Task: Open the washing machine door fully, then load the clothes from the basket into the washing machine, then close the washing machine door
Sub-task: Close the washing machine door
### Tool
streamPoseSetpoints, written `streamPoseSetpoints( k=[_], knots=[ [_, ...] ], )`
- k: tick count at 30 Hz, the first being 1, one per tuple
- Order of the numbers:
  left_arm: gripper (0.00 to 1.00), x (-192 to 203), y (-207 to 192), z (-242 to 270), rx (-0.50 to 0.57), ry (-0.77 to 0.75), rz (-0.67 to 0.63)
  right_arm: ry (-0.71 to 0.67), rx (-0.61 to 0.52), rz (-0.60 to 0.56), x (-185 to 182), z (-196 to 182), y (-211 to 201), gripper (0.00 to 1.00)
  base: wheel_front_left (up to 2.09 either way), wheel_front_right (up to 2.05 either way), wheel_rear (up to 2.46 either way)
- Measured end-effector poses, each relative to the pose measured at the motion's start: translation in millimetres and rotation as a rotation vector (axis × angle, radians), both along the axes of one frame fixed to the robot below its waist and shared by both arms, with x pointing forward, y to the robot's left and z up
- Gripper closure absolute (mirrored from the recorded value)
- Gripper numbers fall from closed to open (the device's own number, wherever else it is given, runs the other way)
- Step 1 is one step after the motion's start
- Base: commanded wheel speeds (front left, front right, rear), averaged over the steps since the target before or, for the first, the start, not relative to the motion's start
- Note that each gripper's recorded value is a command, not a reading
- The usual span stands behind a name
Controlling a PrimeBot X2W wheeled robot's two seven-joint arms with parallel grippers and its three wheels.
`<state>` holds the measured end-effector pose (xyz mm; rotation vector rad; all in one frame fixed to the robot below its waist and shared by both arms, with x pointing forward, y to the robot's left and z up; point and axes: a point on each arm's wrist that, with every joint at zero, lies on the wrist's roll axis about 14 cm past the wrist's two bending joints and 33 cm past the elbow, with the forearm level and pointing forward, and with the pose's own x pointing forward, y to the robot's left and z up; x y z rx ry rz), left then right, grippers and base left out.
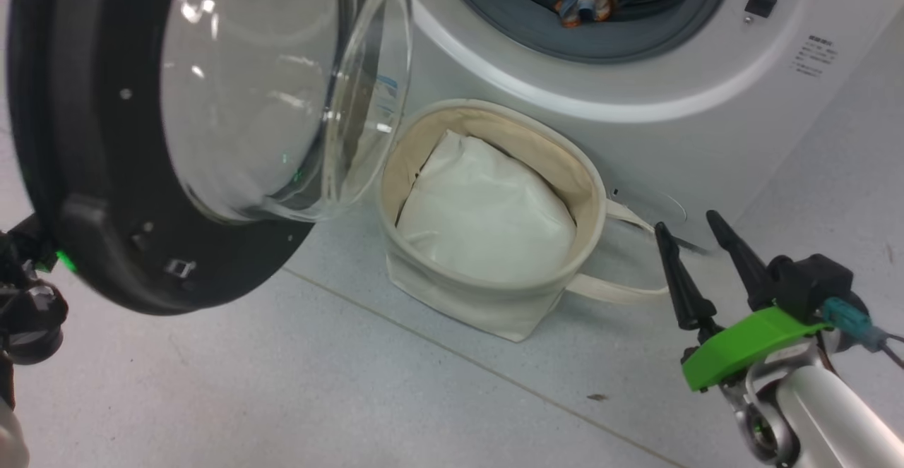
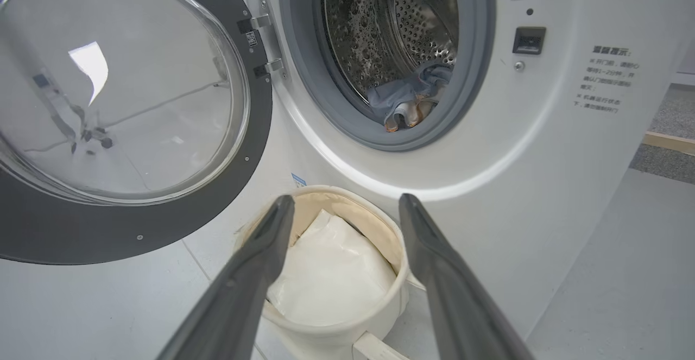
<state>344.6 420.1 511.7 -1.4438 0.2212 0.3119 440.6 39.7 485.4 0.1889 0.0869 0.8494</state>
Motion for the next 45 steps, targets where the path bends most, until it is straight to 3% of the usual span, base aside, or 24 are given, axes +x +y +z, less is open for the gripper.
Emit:
streamPoseSetpoints(
  k=[12, 21, 45],
  knots=[
    [1.00, -19, -27, 8, 0.014, -0.015, -0.167, -0.023, 0.046, 0.009, -14, 18, 10, 0.00, 0.00, 0.00, 0.00],
    [1.00, -3, -81, 7, 0.047, -0.018, -0.379, -0.020, 0.070, -0.015, -20, 23, 7, 0.00, 0.00, 0.00, 0.00],
    [1.00, 51, -233, 31, 0.057, -0.099, -0.810, -0.008, 0.139, -0.291, -24, 31, -75, 0.00, 0.00, 0.00, 0.00]
  ],
)
